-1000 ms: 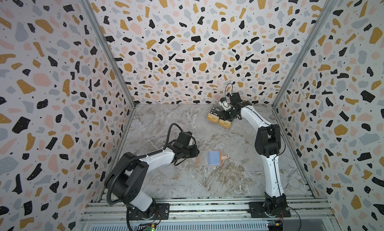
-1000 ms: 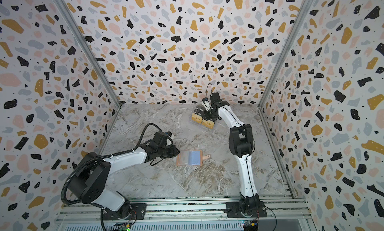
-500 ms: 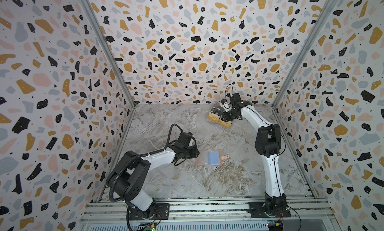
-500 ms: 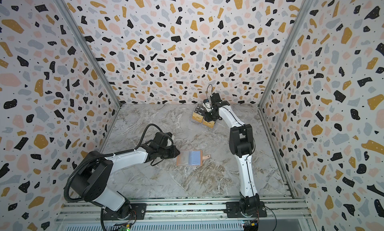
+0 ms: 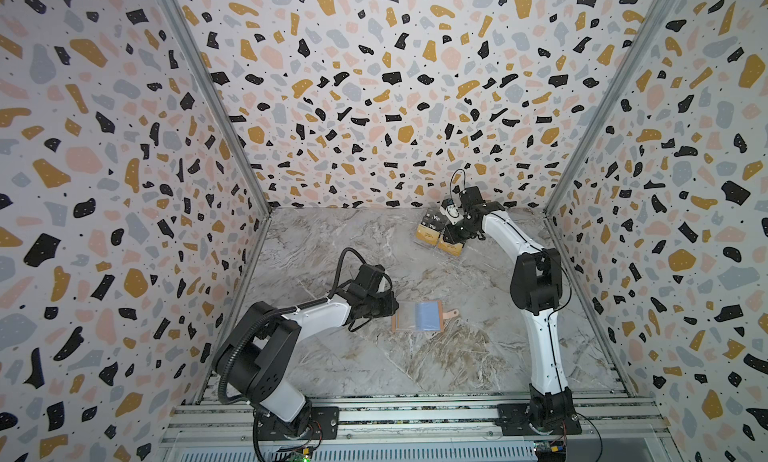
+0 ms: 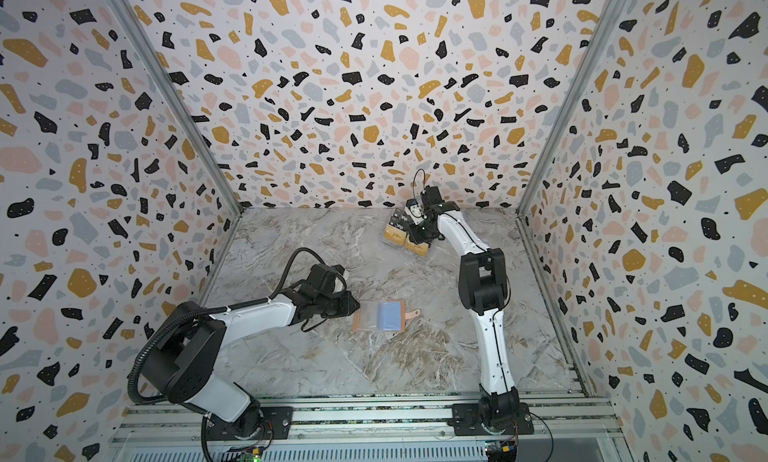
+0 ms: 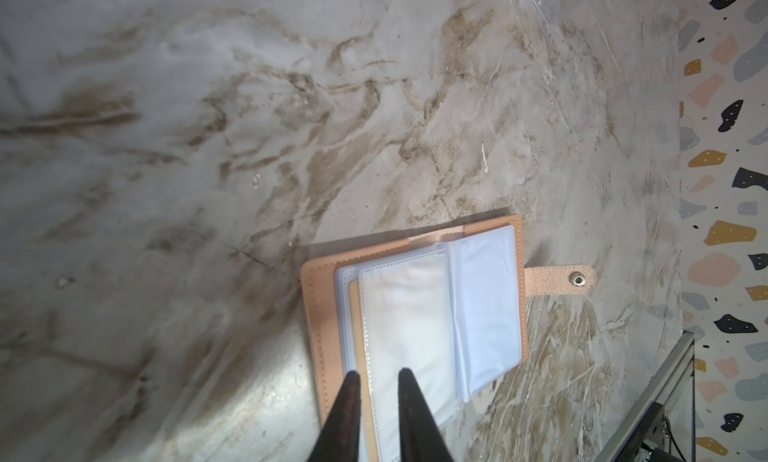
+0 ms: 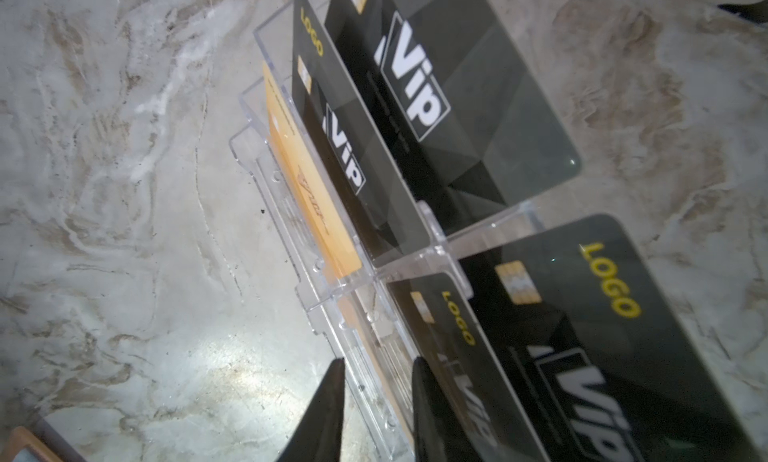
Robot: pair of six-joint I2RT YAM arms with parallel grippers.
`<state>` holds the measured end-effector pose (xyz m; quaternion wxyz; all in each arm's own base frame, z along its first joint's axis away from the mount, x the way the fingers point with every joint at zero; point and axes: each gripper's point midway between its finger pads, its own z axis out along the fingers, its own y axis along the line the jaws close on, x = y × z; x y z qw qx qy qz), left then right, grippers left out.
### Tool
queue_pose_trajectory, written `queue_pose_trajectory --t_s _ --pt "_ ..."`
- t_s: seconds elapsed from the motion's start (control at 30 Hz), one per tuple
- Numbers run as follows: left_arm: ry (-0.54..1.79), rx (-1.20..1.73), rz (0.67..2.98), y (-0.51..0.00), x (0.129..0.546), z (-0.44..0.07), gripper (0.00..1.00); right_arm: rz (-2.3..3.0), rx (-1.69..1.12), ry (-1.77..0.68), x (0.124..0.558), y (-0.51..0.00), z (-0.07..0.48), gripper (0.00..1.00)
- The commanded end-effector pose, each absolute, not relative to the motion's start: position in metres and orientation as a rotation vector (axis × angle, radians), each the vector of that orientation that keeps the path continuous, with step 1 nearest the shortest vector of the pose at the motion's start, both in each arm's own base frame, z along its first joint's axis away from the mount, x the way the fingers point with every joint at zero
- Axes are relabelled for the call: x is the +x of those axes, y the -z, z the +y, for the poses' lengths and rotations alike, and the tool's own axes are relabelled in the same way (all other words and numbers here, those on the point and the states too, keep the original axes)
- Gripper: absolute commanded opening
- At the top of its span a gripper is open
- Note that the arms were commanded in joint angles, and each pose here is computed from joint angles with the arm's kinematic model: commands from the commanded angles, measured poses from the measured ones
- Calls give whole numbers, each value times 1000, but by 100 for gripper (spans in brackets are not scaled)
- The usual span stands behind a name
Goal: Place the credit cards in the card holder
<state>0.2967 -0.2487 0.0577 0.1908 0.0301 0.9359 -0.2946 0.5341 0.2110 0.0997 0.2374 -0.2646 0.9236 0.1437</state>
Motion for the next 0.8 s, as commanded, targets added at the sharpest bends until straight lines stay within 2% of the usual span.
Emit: queue_pose_trajectory --t_s 0.0,0.37,0.5,0.77 --pt "812 98 2631 -56 296 -246 20 2506 -768 -376 522 -123 217 29" --pt "816 99 2637 -54 296 -246 21 2498 -783 -190 527 -125 210 24" --pt "817 100 2643 -52 296 -247 21 2498 -797 -169 526 -124 210 15" --pt "822 94 2646 -49 296 -247 21 2485 -842 -167 524 -123 213 8"
